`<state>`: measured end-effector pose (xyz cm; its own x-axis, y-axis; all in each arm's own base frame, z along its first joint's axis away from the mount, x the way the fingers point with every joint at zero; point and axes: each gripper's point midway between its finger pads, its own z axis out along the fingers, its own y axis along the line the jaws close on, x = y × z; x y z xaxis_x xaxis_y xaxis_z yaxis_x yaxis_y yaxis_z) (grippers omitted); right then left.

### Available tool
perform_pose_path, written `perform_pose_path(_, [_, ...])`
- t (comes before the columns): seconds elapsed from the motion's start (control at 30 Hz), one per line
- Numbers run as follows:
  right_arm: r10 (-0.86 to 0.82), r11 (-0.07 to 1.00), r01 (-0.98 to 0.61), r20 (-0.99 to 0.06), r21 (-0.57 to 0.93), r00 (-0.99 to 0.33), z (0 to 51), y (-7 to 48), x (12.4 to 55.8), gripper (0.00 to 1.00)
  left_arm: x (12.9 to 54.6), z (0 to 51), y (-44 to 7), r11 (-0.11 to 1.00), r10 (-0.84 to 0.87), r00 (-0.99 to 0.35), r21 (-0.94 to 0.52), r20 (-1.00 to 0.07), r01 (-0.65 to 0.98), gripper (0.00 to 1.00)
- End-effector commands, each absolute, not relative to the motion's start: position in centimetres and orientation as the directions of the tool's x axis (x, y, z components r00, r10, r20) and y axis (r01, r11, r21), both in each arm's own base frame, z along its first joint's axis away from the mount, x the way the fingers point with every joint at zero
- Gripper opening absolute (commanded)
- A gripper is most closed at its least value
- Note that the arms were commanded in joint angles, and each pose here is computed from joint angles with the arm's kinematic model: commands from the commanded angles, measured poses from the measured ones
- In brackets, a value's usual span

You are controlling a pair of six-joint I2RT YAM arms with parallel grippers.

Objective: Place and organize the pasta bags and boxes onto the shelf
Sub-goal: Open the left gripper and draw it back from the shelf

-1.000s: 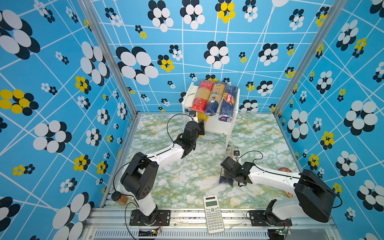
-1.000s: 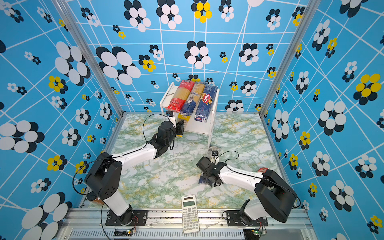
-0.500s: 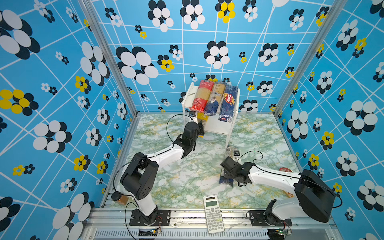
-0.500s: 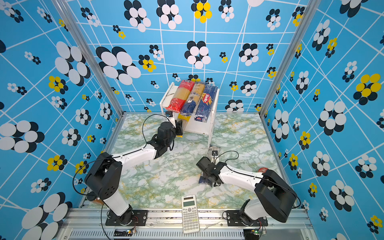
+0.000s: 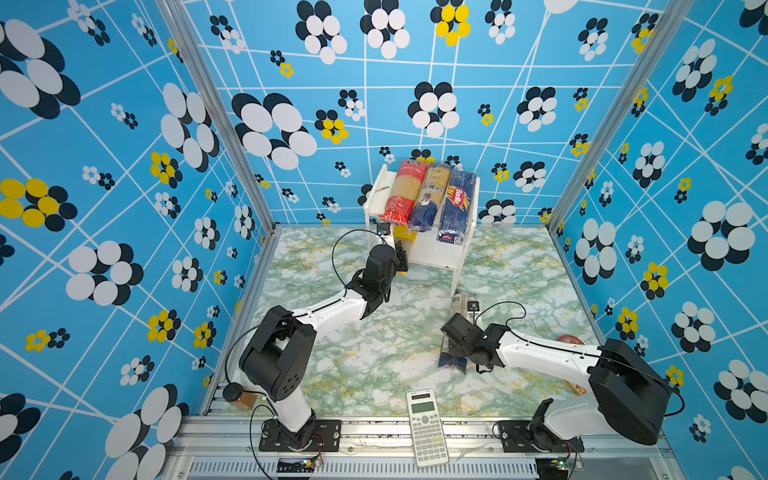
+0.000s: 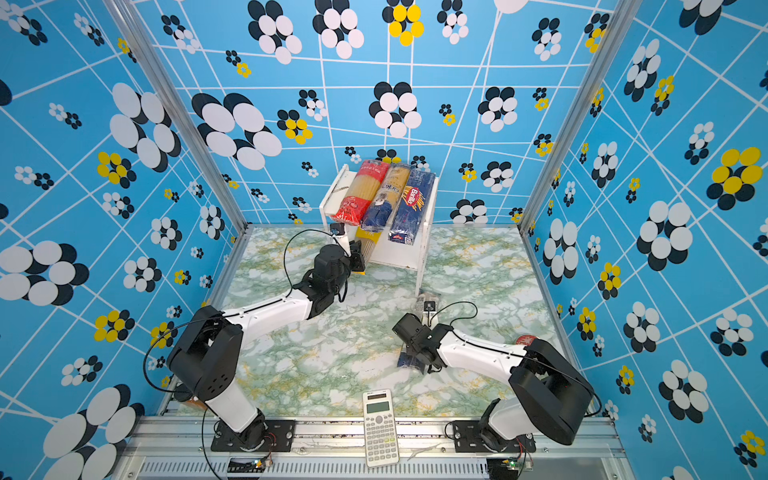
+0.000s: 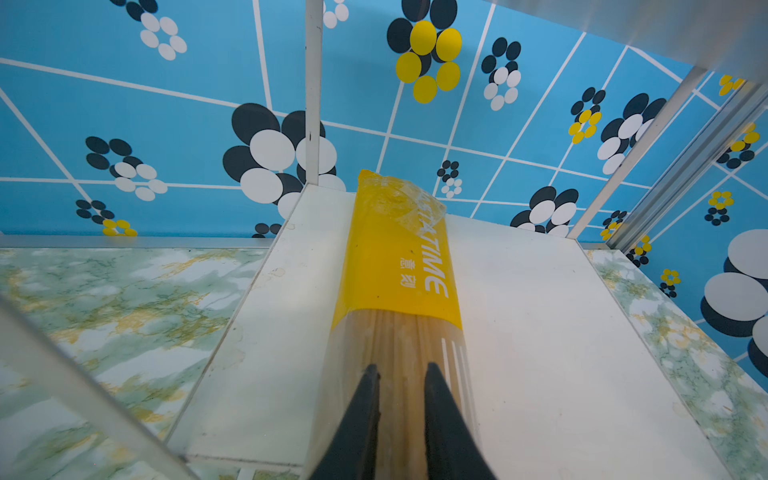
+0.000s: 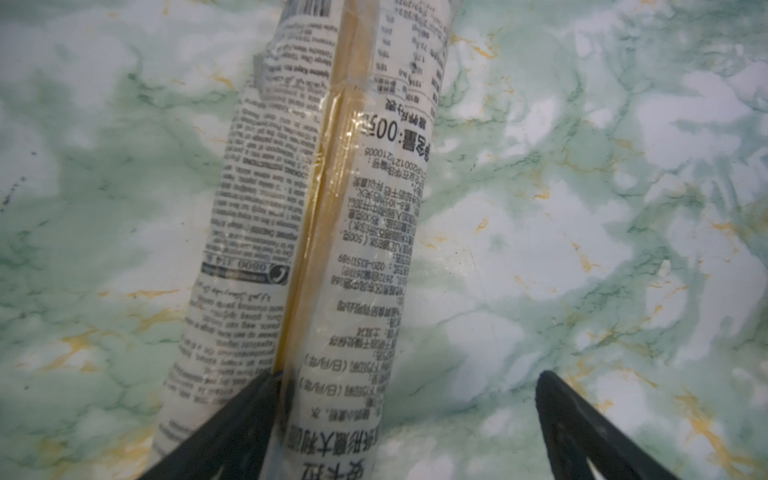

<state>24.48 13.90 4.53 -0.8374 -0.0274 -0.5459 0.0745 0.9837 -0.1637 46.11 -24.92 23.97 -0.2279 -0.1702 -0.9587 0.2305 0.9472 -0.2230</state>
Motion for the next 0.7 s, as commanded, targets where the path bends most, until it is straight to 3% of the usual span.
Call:
perform_pose_path(0.0, [-0.095, 0.95, 0.054, -0.449, -0.309, -0.889, 2.5, 10.7, 22.6, 0.99, 45.5, 26.0, -24.4, 0.946, -0.181, -0.179, -0.221, -0.967, 0.239, 0.2])
perform_pose_path(0.67, [-0.095, 0.95, 0.053, -0.447, -0.306, -0.889, 2.6, 10.7, 22.5, 0.99, 43.7, 26.1, -23.6, 0.942, -0.176, -0.178, -0.218, -0.968, 0.254, 0.16])
